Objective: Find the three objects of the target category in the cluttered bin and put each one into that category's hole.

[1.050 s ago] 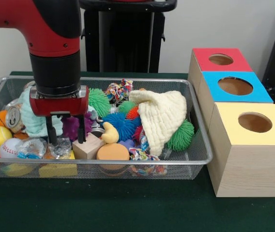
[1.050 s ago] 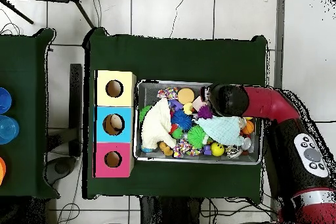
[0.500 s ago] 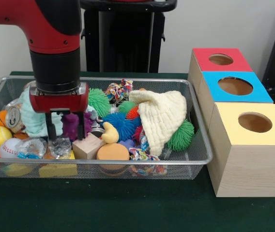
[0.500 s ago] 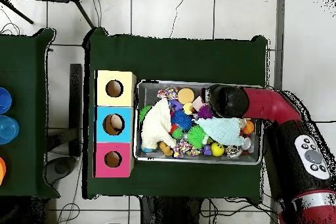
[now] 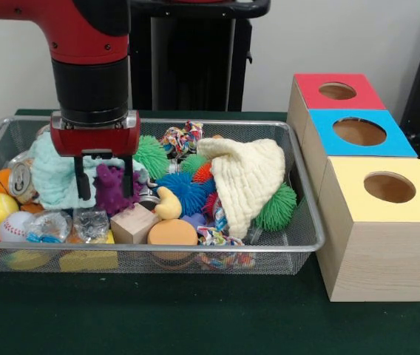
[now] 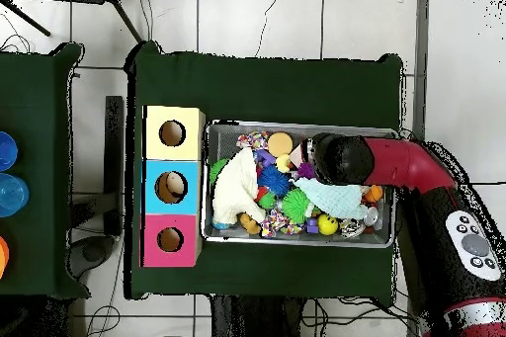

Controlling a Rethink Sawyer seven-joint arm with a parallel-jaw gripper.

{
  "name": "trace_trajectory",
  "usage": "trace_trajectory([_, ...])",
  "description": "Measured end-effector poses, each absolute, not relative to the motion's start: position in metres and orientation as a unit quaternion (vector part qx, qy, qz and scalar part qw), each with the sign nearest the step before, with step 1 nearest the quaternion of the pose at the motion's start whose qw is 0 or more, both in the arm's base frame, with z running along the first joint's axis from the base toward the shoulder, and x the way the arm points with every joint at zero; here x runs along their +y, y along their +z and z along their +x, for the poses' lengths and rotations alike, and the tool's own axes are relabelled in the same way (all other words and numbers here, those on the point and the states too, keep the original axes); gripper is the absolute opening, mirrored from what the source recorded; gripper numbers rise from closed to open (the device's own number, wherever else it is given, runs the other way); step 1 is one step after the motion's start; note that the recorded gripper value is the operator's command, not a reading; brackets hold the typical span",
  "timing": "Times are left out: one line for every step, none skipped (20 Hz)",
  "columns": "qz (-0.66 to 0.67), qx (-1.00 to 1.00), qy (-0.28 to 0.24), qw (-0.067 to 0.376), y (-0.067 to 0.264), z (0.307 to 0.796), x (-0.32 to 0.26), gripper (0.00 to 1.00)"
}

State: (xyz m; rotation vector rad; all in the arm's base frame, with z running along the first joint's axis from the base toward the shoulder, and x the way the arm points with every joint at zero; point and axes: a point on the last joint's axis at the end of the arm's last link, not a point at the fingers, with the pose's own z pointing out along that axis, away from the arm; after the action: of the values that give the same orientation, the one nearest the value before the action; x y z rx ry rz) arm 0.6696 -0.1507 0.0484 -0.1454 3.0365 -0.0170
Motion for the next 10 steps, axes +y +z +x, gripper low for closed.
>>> trace_trajectory([-0.049, 0.998, -0.006, 0.05, 0.05, 0.6679, -0.1499, 1.0])
trace_trajectory([-0.05, 0.998, -0.007, 0.049, 0.0517, 0.6664, -0.1491, 1.0])
trace_trajectory([-0.051, 0.997, -0.007, 0.049, 0.0527, 0.6657, -0.1486, 1.0])
trace_trajectory([-0.052, 0.997, -0.007, 0.049, 0.0535, 0.6648, -0.1482, 1.0])
trace_trajectory([-0.052, 0.997, -0.007, 0.048, 0.0539, 0.6641, -0.1478, 1.0])
trace_trajectory([-0.053, 0.997, -0.007, 0.047, 0.0538, 0.6631, -0.1473, 1.0])
trace_trajectory([-0.053, 0.997, -0.007, 0.047, 0.0534, 0.6626, -0.147, 1.0])
trace_trajectory([-0.053, 0.998, -0.006, 0.046, 0.0526, 0.6619, -0.147, 1.0])
trace_trajectory([-0.052, 0.998, -0.006, 0.045, 0.0514, 0.6614, -0.1472, 1.0])
trace_trajectory([-0.052, 0.998, -0.005, 0.045, 0.0507, 0.661, -0.1473, 1.0])
